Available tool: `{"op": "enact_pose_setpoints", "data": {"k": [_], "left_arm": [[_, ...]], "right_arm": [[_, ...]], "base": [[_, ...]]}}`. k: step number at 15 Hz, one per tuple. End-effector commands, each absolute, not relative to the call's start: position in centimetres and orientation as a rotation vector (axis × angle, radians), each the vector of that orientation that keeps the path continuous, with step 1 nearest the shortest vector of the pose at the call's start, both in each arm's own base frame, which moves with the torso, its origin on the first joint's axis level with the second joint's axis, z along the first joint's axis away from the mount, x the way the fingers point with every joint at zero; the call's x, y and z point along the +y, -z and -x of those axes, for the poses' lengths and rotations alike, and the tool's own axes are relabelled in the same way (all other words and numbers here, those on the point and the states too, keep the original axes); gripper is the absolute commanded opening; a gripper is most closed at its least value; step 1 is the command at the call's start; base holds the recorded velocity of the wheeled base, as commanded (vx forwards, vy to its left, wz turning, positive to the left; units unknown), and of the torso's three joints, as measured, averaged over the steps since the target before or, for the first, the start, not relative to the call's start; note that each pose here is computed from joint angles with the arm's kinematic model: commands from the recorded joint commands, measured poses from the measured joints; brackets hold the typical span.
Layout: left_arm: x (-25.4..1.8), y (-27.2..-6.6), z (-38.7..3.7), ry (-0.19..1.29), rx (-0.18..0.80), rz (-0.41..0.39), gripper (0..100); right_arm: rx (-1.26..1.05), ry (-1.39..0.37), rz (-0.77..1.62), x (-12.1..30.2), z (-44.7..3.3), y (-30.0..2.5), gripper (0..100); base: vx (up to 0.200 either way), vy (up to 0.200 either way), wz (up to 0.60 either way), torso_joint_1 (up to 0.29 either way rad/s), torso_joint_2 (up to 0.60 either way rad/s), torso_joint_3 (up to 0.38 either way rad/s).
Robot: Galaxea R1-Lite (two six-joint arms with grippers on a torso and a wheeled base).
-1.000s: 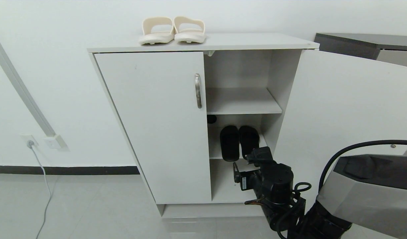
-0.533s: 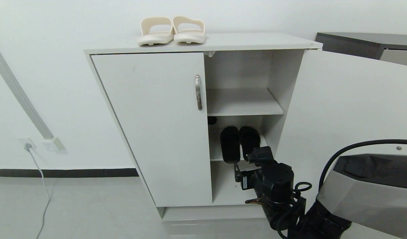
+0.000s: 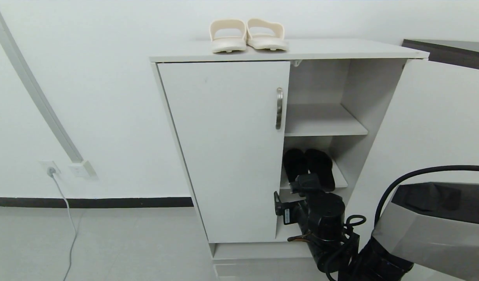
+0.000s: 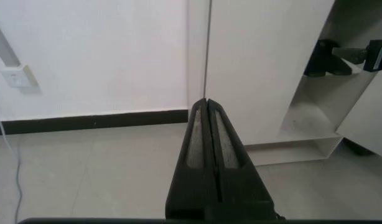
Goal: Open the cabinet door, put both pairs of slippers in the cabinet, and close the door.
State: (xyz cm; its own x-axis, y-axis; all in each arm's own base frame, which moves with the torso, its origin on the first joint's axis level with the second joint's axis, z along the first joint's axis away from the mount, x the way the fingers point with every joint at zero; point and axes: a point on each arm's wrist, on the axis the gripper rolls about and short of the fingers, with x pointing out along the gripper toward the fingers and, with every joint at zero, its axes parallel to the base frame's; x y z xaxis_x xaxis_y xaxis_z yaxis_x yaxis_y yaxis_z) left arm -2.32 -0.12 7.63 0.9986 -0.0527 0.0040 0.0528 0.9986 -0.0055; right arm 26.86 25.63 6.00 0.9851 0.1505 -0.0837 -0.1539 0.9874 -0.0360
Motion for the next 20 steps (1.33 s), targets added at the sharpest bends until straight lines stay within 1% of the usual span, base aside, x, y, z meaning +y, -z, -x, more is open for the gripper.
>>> {"op": "enact_pose_setpoints", "data": {"k": [1,6,14,20], "left_arm": [[-0.12,-7.63,2.31,0.052,-0.003,0.006,0],[-0.12,-7.63,2.31,0.052,-0.003,0.008,0],[-0.11,-7.63,2.31,0.051,-0.003,0.009,0],[-0.11,-7.63,2.31,0.049,-0.003,0.009,0]], "right_arm": [[0.082,-0.154,0.042,25.66,-26.85,-5.94,100],[0.082,-0.152,0.041,25.60,-26.87,-5.93,100],[0.067,-0.160,0.031,25.11,-26.82,-5.90,100],[0.047,-0.203,0.055,24.90,-26.57,-5.93,100]], "base": [[0.000,0.200,0.00,-0.002,0.00,0.007],[0.000,0.200,0.00,0.001,0.00,0.003],[0.000,0.000,0.00,0.000,0.00,0.000],[0.000,0.000,0.00,0.000,0.00,0.000]]}}
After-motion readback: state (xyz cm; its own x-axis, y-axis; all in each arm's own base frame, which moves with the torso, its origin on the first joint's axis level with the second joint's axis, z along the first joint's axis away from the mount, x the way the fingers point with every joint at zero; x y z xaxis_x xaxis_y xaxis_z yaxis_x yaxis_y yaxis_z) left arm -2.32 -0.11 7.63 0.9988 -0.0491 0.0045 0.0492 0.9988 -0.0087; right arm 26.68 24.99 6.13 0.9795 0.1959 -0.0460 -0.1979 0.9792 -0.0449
